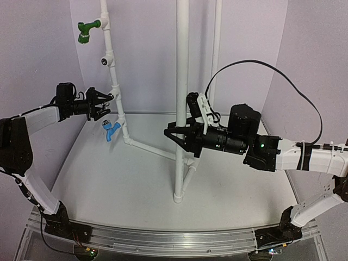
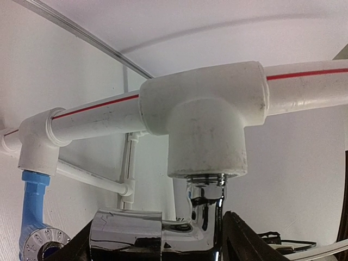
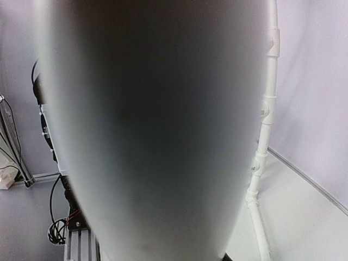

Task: Install the water faucets

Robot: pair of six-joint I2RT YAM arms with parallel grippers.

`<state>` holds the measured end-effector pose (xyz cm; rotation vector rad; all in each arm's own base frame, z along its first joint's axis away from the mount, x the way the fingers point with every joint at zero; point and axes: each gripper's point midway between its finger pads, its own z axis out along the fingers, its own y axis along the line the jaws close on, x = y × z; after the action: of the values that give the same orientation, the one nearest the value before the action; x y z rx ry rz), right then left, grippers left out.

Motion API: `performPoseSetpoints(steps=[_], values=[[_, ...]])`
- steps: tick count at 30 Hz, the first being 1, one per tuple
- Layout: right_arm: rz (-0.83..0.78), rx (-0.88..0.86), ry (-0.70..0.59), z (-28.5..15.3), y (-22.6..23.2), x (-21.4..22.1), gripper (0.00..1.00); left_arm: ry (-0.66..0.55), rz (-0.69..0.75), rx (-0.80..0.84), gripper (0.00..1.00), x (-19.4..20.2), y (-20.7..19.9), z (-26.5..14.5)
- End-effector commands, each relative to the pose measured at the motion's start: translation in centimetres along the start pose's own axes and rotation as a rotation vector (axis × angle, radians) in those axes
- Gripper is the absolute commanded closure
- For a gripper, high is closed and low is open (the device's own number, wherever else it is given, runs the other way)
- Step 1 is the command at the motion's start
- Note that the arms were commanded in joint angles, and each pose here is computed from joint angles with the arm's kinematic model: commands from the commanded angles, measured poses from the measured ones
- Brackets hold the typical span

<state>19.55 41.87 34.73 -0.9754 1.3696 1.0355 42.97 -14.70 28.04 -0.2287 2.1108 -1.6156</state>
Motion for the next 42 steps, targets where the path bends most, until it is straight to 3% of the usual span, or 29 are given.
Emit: performPoseSetpoints(steps=[1, 9, 12, 21, 32, 35, 37, 39, 42], values=[[0.181, -0.134, -0.03, 0.3, 3.0, -1.9, 1.0, -0.088, 0.216, -0.067, 0.58, -1.5, -3.7, -1.8], [0.18, -0.131, -0.029, 0.3, 3.0, -1.9, 1.0, -0.183, 0.427, -0.343, 0.68, -2.4, -3.2, -3.4], [0.18, -0.131, -0.029, 0.4, 3.0, -1.9, 1.0, -0.185, 0.569, -0.509, 0.7, -2.4, -3.0, -3.1], [0.178, -0.121, -0.03, 0.4, 2.8, -1.9, 1.0, -0.175, 0.755, -0.879, 0.72, -3.9, -2.4, -4.7], [0.17, -0.115, -0.026, 0.7, 2.7, -1.9, 1.0, -0.195, 1.024, -1.281, 0.71, -4.1, -5.9, -4.2], [0.17, -0.112, -0.026, 0.6, 2.6, -1.8, 1.0, -0.24, 1.006, -1.302, 0.56, -4.4, -6.4, -4.5], [0.17, -0.11, -0.026, 0.5, 2.6, -1.8, 1.0, -0.265, 0.985, -1.265, 0.39, -4.1, -7.1, -4.6], [0.171, -0.108, -0.026, 0.5, 2.6, -1.8, 1.0, -0.303, 0.978, -1.179, 0.22, -3.6, -8.5, -4.6], [0.17, -0.109, -0.026, 0.5, 2.6, -1.8, 1.0, -0.36, 0.95, -1.051, 0.08, -2.9, -10.9, -4.9]])
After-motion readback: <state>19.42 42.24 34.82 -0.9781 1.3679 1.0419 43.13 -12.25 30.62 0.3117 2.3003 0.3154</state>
